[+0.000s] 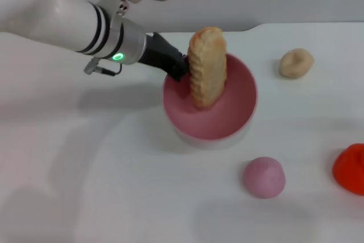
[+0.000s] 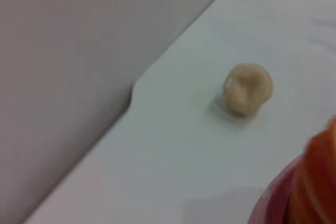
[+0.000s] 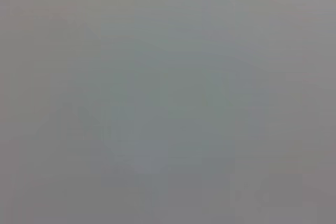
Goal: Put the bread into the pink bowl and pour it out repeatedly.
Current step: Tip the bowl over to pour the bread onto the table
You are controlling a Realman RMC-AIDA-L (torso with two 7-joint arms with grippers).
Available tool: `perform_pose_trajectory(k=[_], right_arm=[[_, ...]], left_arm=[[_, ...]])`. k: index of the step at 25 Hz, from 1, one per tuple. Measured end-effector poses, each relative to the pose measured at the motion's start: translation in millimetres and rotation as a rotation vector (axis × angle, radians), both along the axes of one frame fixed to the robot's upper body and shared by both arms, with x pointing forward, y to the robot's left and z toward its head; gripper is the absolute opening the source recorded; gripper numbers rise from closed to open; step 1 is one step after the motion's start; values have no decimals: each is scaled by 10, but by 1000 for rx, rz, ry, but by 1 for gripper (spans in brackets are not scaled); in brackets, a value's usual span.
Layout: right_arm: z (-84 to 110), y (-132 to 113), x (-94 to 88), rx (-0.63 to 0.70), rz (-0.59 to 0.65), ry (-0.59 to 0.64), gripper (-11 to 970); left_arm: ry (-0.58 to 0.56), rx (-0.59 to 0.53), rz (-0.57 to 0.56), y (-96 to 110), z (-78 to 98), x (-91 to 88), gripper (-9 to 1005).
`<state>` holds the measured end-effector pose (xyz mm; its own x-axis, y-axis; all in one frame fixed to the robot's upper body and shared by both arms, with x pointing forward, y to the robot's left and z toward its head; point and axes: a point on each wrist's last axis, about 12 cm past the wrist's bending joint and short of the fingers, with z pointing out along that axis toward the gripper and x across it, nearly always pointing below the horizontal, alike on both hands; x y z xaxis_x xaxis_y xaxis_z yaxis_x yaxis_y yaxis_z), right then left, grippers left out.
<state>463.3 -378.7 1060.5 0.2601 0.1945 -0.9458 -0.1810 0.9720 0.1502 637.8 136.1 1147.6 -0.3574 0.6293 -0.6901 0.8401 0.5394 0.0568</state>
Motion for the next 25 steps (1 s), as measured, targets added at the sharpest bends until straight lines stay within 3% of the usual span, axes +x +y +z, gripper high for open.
perform_pose_trajectory(k=[9,14,21,25], right_arm=[[-82,-140,-305,58,-100,-28,677],[-103,-119,-378,73,-99,-40,676],[-116,-86,-427,86,-90,-52,676],[-111,-61,-434,88,-76,-62,676]], left_arm=[[-155,40,-18,-197,-5,48,44],[-240,84,-87,-396,-13,18,44],[-291,152,-127,-454,-25,10,44],[-410,282,-226,-568,5,-26,44]])
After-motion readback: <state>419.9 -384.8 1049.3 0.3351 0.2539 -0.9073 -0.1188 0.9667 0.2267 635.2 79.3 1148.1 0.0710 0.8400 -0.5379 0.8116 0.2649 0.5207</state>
